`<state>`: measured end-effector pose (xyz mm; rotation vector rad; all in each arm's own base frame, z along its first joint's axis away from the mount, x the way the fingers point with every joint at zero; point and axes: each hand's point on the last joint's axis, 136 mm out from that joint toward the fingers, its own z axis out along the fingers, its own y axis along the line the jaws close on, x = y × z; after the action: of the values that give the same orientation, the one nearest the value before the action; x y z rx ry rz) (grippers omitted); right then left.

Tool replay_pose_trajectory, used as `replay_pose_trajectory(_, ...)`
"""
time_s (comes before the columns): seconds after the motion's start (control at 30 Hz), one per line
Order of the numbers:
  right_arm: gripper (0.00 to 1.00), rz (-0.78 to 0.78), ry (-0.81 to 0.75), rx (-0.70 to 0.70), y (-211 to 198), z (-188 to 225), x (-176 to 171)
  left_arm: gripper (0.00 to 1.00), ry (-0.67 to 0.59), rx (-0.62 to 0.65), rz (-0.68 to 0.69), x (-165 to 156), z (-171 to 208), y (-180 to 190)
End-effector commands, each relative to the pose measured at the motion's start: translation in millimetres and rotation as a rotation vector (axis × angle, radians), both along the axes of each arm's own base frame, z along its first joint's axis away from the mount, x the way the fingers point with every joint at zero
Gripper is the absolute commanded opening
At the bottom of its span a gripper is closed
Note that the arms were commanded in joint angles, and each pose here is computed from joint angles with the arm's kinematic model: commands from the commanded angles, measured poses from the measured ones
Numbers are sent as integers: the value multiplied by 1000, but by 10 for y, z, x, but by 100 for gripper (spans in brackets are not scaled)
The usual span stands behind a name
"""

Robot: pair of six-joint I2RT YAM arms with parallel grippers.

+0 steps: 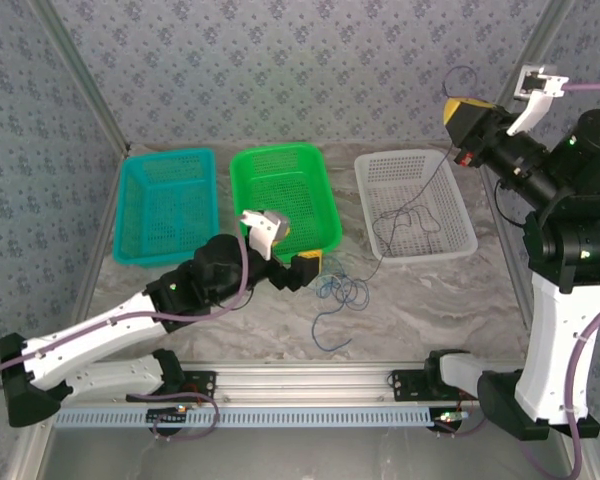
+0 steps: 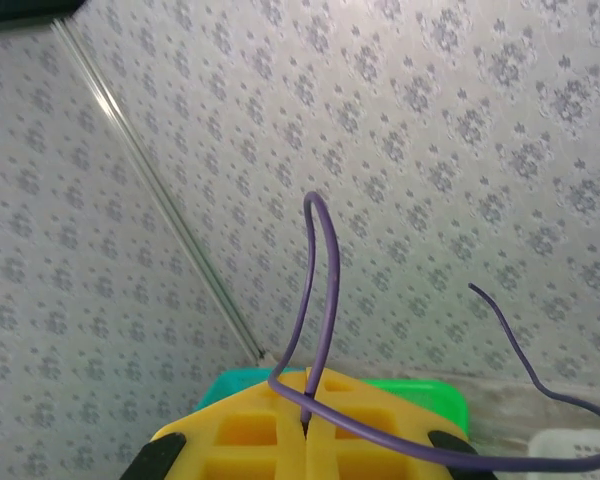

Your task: Untangle the cables

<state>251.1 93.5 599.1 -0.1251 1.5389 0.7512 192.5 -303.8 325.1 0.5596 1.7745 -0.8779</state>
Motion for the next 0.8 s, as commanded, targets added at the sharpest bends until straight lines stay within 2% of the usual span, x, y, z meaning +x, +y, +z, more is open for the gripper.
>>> replay_pose_trajectory(0.0, 0, 7, -60, 136, -30, 283, -105, 99, 58, 37, 32, 19, -297, 76)
replay_pose_trajectory(0.07, 0, 12, -62, 210, -48, 345, -106, 99, 99, 42, 15, -7, -452, 38)
replay_pose_trajectory(0.27, 0, 12, -55, 301, -78, 426, -91, 99, 164, 4, -89, -105, -698, -235)
replay_pose_trajectory(0.4, 0, 20, -42, 324, -63, 395, -62, 100, 128, 12, -115, -62, -662, -454)
replay_pose_trajectory(0.5, 0, 21, -31, 340, -51, 343, -29, 99, 80, 53, -148, -57, -620, -702)
replay_pose_trajectory(0.67, 0, 34, -22, 352, -13, 318, -27, 100, 21, 141, -107, 65, -687, -1010)
replay_pose_trajectory(0.77, 0, 43, -20, 355, 11, 320, -34, 99, 0, 155, -152, 54, -718, -1239)
